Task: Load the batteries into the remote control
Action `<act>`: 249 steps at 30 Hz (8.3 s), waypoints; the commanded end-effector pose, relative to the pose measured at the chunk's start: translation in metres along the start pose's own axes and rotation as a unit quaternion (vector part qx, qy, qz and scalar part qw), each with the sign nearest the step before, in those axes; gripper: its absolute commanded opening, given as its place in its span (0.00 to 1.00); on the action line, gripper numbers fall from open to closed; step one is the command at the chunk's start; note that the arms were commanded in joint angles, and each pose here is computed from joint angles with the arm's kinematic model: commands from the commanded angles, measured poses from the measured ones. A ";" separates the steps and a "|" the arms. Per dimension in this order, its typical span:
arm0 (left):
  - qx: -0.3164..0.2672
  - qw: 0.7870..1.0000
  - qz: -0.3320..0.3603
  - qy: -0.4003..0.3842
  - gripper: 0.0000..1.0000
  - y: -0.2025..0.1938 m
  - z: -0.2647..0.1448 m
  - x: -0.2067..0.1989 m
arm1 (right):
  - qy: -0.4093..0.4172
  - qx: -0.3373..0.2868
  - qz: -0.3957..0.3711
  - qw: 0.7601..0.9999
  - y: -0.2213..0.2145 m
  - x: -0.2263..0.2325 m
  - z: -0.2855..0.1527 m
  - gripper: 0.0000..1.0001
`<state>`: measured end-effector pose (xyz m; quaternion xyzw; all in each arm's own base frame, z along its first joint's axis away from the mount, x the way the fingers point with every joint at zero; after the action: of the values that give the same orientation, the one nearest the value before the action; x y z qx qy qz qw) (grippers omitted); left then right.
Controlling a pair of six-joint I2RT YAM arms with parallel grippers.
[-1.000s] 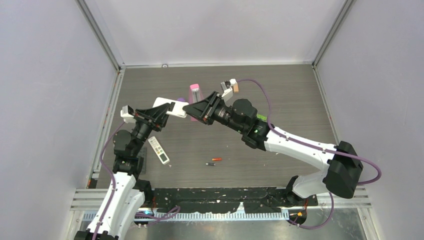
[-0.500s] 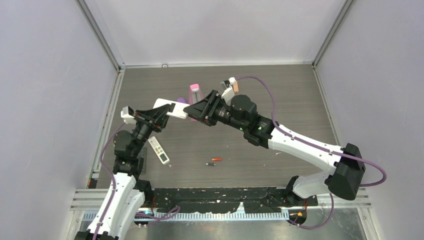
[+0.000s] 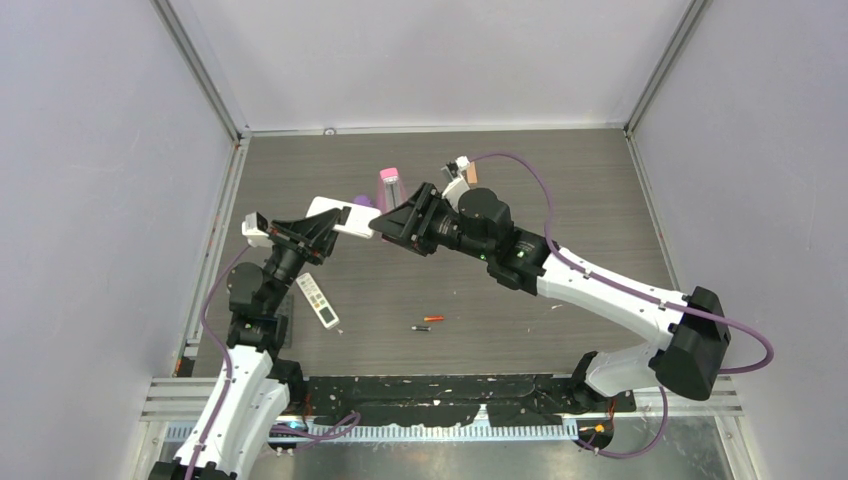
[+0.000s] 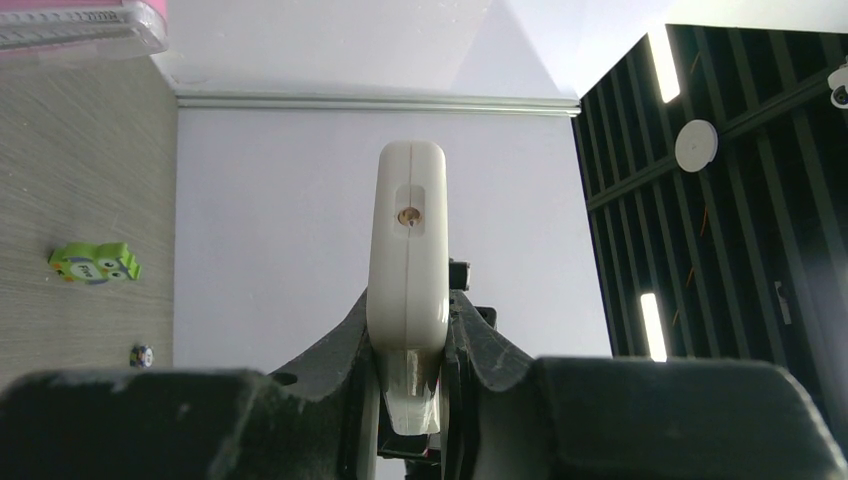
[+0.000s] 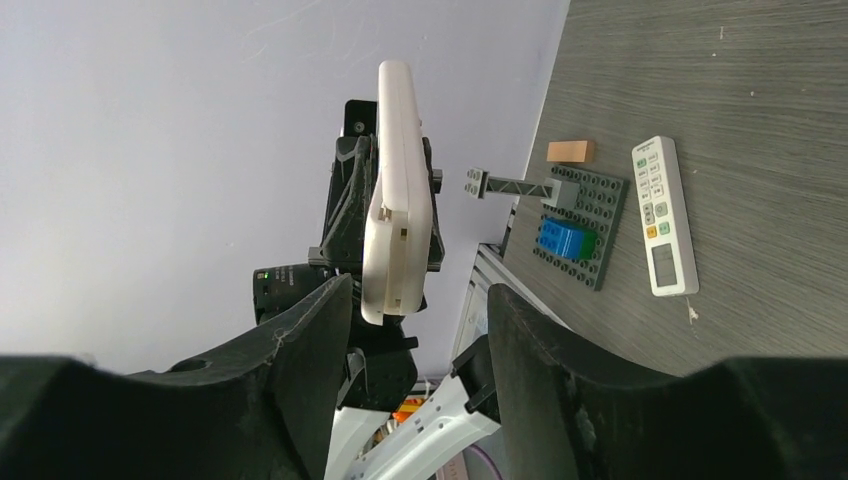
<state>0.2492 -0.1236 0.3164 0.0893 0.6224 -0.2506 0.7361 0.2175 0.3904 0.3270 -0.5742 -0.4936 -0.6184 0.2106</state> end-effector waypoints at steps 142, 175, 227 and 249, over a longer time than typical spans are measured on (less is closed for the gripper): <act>0.040 0.992 0.086 0.089 0.00 -0.009 0.005 0.022 | 0.152 0.023 0.107 0.982 0.007 0.033 -0.008 0.41; 0.028 0.989 0.102 0.102 0.00 0.001 0.013 0.034 | 0.092 0.034 0.103 0.990 0.010 0.016 -0.018 0.37; 0.057 0.994 0.067 0.057 0.00 -0.011 0.009 0.025 | -0.011 0.033 0.108 0.994 0.007 -0.012 0.025 0.05; 0.061 0.995 0.059 0.054 0.00 -0.013 0.007 0.026 | -0.002 0.018 0.118 0.993 0.010 -0.015 0.029 0.05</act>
<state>0.2589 -0.1411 0.2748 0.1692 0.6742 -0.2304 0.6810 0.2381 0.4028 0.2969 -0.6385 -0.4495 -0.5530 0.2906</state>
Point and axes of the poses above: each gripper's point midway between its finger pads, its own z axis out along the fingers, its own x axis along the line the jaws close on, y = z × x, the point moved 1 cm from there along -z, back along the fingers, and after that the axes turned 3 degrees about -z, right-handed, at the moved point
